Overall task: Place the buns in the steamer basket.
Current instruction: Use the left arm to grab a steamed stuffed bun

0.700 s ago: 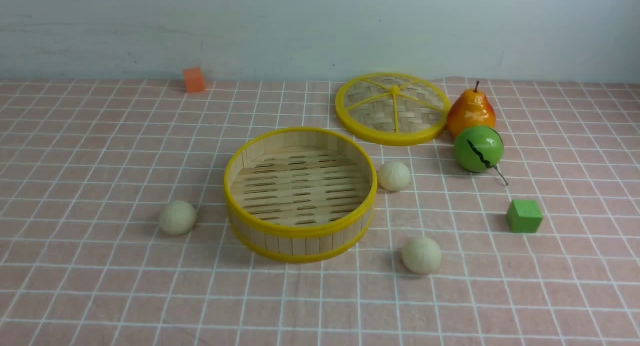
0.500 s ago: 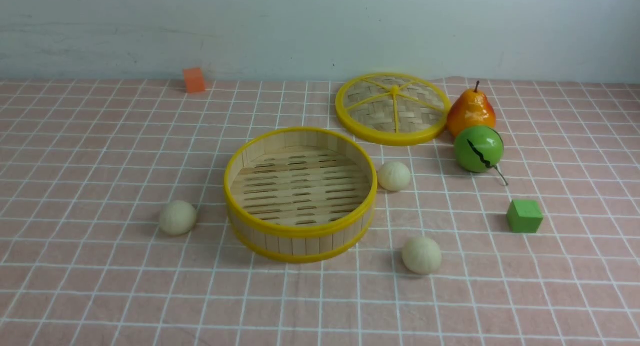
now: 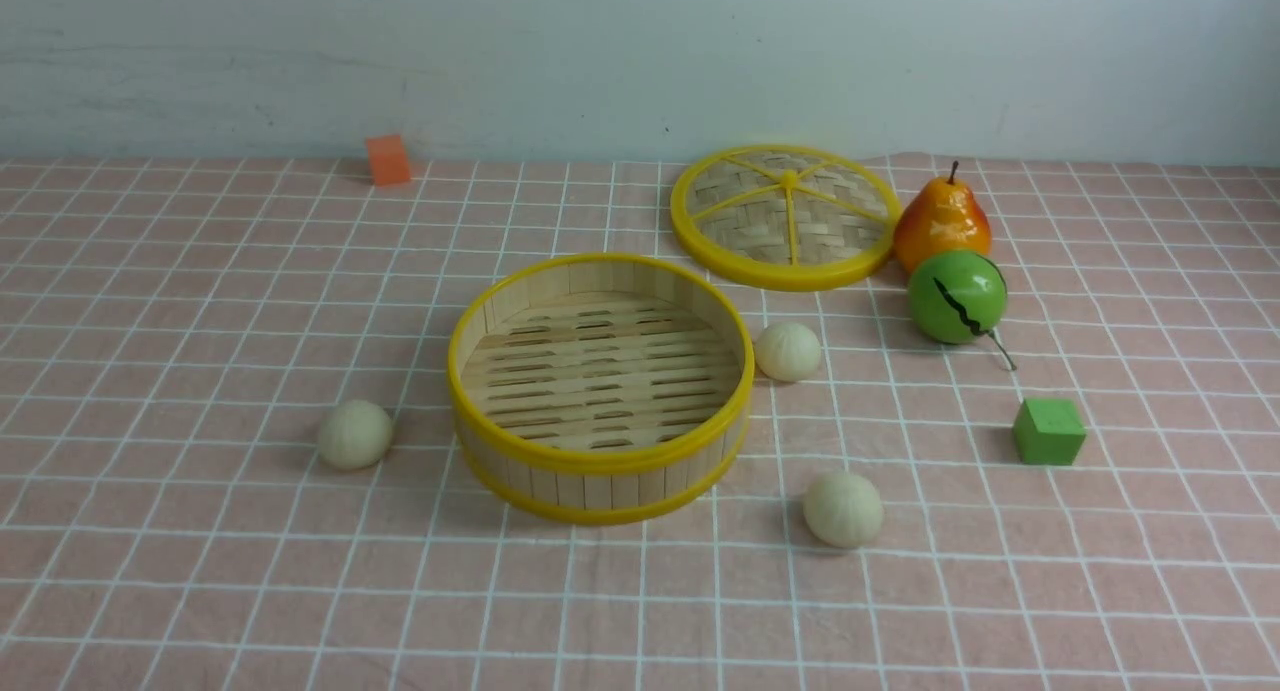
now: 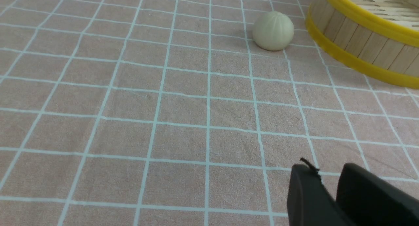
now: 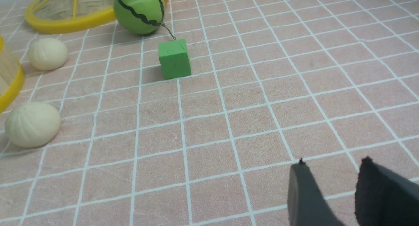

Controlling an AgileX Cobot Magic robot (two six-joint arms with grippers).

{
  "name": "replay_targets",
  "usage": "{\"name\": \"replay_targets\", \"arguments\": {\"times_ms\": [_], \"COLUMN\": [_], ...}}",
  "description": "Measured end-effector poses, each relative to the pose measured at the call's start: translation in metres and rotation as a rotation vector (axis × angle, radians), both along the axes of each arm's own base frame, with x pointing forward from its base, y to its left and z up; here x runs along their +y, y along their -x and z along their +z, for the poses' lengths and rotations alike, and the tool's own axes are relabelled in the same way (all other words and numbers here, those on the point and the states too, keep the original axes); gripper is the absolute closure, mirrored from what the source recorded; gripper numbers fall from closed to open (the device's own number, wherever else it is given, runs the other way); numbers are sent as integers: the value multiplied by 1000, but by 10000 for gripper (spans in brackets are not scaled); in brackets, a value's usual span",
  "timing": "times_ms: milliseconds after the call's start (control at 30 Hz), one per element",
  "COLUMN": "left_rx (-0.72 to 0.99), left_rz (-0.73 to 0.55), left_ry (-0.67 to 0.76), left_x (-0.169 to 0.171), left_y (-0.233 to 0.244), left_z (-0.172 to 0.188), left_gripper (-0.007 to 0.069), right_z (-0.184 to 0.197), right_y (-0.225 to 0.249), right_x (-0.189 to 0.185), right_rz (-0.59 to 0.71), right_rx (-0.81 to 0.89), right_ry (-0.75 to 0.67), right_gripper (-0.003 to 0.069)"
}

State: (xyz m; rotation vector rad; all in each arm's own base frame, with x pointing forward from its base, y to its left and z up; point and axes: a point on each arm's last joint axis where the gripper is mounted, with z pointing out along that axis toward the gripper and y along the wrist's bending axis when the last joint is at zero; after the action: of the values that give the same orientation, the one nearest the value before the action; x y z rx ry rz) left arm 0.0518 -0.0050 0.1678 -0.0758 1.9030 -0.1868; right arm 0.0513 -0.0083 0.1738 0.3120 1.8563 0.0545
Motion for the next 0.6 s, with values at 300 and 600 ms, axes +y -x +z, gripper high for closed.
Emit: {"name": "replay_targets", "arguments": {"times_ms": [300, 600], "left_rx": [0, -17], "left_rz": [0, -1], "left_ry": [0, 9], "left_x": [0, 0], "left_y": [0, 0], "left_z": [0, 1], "left_gripper": [480, 470], "right_z": [0, 1], "right_y": [0, -1], "right_x": [0, -1], "right_rz": [0, 0], "right_rx": [0, -16], "right_ry": [4, 31], "right_gripper": [420, 420]}}
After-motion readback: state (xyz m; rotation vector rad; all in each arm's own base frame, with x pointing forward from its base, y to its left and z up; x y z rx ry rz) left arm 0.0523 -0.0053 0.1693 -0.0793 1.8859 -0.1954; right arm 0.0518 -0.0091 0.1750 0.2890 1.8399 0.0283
